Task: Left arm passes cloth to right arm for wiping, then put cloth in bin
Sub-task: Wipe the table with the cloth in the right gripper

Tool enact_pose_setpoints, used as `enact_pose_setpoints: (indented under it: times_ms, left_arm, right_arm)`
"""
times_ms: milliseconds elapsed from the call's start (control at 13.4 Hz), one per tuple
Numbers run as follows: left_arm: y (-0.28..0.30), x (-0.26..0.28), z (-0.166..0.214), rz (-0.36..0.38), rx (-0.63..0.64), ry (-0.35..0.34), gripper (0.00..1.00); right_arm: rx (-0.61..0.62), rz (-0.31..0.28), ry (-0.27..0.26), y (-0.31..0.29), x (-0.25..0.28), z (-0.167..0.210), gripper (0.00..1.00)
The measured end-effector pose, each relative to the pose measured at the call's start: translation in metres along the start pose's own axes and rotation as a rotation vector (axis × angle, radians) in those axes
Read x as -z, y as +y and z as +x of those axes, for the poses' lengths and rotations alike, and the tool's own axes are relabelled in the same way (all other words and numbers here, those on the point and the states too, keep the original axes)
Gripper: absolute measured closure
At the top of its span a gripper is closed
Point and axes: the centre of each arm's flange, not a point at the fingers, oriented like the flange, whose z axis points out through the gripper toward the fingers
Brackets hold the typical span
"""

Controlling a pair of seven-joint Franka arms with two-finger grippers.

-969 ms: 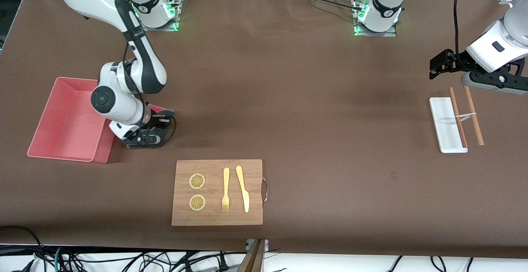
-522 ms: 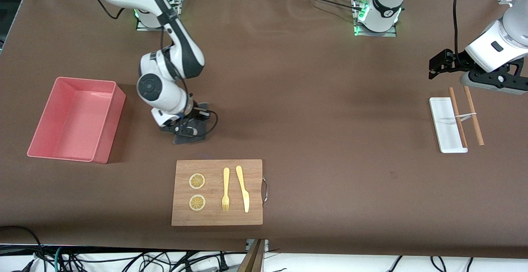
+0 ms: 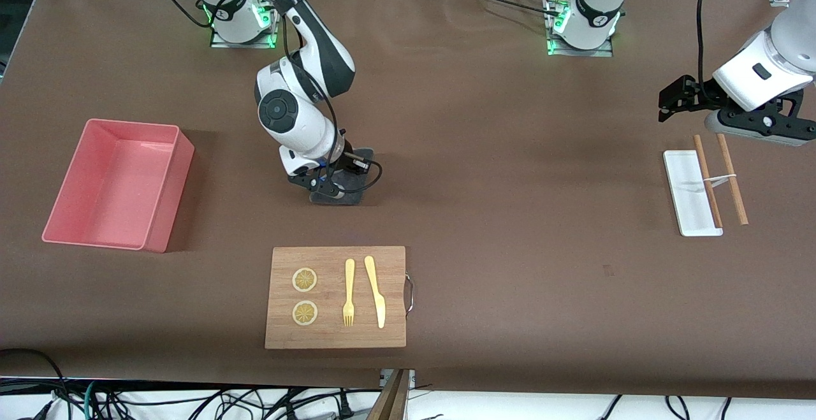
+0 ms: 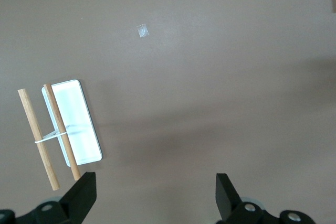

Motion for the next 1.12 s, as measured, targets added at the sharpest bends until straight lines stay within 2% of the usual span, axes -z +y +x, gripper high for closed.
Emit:
enact_pose_setpoints:
  times_ms: [149, 447, 671, 1119]
  left_arm:
    - [0.000, 0.000, 0.000, 0.000, 0.000, 0.000, 0.00]
    - [0.000, 0.000, 0.000, 0.000, 0.000, 0.000, 0.00]
    - [0.000, 0.000, 0.000, 0.000, 0.000, 0.000, 0.00]
    - [0.000, 0.000, 0.000, 0.000, 0.000, 0.000, 0.00]
  right_arm:
    - [0.021, -0.012, -0.010, 0.019, 0.001, 0.022, 0.97]
    - [0.100, -0.047, -0.065, 0.084, -0.001, 0.079, 0.97]
    - [0.170, -0.055, -0.100, 0.127, -0.003, 0.104, 0.97]
    - [0.361, -0.020, -0.166, 0.243, 0.015, 0.164, 0.97]
